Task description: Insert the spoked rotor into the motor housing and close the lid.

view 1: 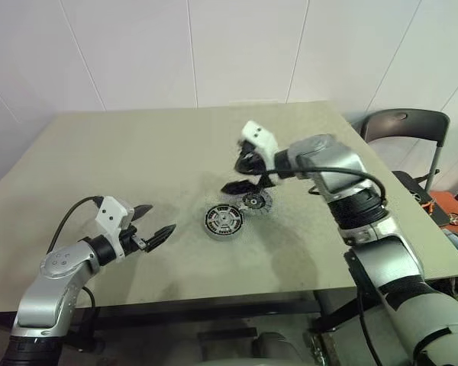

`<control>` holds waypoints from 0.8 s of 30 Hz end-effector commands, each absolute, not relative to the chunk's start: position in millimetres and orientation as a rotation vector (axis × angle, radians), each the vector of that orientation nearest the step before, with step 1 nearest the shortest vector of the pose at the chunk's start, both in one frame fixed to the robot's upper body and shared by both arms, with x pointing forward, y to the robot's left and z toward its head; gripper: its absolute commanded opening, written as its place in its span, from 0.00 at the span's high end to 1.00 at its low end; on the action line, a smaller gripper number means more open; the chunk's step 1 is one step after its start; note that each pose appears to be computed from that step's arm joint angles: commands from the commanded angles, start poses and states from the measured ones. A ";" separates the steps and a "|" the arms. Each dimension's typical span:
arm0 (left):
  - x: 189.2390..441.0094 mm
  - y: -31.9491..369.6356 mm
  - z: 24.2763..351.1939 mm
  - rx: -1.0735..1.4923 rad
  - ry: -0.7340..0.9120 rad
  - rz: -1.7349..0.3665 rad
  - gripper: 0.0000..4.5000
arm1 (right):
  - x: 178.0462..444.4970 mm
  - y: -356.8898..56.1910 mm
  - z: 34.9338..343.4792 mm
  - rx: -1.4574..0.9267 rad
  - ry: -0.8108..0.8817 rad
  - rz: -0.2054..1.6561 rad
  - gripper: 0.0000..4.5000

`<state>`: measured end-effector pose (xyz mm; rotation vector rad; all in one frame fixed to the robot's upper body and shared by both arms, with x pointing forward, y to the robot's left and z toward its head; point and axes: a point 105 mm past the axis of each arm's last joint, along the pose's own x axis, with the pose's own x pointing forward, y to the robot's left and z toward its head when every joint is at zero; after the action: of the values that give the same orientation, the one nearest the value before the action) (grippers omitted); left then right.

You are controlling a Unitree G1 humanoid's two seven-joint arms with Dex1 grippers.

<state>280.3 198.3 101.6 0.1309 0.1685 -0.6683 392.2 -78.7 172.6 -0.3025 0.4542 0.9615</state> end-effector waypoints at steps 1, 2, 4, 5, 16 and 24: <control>282.1 197.4 109.5 0.159 0.138 -0.674 0.00 | 410.4 -113.9 174.7 -0.263 0.373 0.810 0.01; 282.5 197.4 109.5 0.158 0.138 -0.675 0.00 | 414.7 -125.5 170.4 -0.268 0.361 0.762 0.01; 283.2 197.7 109.5 0.159 0.138 -0.677 0.00 | 419.0 -142.0 162.4 -0.264 0.357 0.703 0.14; 283.6 198.1 109.6 0.159 0.138 -0.677 0.00 | 420.1 -150.4 157.3 -0.277 0.358 0.676 0.21; 284.4 199.4 111.2 0.166 0.131 -0.677 0.00 | 403.9 -175.4 82.0 -0.307 0.392 0.690 1.00; 282.1 199.8 111.7 0.170 0.128 -0.668 0.00 | 396.4 -151.5 59.6 -0.269 0.368 0.775 1.00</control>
<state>280.9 201.1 97.8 0.1297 0.1819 -0.6669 394.2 -161.7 52.1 -0.2643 0.4218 0.7420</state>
